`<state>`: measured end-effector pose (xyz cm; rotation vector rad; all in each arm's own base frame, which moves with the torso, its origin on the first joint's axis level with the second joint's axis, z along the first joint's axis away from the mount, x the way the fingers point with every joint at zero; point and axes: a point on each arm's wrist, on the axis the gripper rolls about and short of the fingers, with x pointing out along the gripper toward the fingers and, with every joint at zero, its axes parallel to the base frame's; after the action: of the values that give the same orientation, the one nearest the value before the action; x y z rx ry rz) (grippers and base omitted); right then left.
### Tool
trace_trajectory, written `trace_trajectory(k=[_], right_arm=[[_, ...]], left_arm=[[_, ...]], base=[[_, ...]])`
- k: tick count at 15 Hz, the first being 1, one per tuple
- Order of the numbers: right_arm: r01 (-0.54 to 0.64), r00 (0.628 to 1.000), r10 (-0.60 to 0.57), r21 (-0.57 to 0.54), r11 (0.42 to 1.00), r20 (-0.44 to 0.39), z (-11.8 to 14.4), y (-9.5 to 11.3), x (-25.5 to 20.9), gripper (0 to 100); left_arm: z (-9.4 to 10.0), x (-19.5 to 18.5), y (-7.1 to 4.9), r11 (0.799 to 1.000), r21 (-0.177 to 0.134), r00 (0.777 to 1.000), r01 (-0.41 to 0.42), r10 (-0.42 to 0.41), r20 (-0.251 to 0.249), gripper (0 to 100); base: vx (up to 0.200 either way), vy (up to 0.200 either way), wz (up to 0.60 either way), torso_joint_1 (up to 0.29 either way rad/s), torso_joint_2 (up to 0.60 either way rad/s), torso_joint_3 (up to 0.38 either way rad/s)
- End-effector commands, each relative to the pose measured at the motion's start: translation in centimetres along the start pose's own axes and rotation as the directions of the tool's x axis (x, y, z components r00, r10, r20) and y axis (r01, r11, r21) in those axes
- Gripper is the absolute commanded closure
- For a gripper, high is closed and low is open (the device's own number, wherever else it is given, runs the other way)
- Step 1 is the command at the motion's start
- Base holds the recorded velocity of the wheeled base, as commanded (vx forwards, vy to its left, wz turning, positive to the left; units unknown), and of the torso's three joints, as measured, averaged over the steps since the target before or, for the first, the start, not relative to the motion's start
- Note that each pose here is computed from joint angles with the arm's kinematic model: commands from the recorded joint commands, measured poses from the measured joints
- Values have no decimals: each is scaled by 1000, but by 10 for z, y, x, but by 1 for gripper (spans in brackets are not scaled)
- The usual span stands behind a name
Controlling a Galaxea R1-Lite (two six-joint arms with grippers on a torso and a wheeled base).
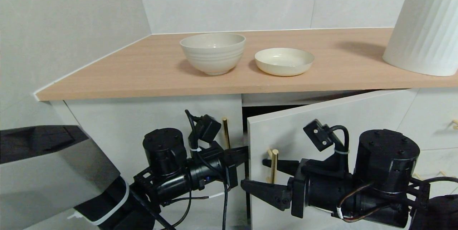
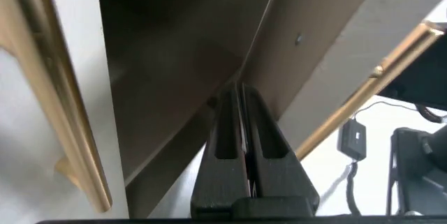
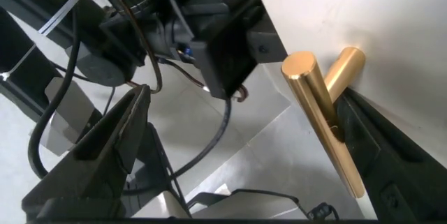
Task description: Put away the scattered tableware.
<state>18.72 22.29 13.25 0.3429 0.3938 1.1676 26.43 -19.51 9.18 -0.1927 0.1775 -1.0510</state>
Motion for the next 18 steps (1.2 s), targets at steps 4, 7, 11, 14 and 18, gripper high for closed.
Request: trace_trajectory(k=[4, 7, 11, 14, 18], right_arm=[[22, 1000, -22, -4, 1000, -22, -11, -5, 1, 0], [120, 993, -120, -62, 991, 11, -12, -9, 1, 0], [173, 985, -171, -64, 983, 33, -10, -14, -2, 0], [246, 969, -244, -58, 967, 41, -9, -29, -16, 0], [257, 957, -241, -81, 963, 161, 13, -24, -38, 0]], left_arm=[[-1, 11, -9, 999, 10, 999, 32, -32, 8, 100], [0, 13, -17, 998, 18, 998, 55, -56, 21, 100], [1, 13, -20, 998, 20, 998, 64, -64, 23, 100], [2, 13, -23, 997, 22, 997, 70, -71, 24, 100], [5, 15, -25, 997, 28, 996, 78, -79, 33, 100]], base=[[0, 0, 0, 0, 0, 0], [0, 0, 0, 0, 0, 0], [0, 0, 0, 0, 0, 0], [0, 0, 0, 0, 0, 0], [0, 0, 0, 0, 0, 0]])
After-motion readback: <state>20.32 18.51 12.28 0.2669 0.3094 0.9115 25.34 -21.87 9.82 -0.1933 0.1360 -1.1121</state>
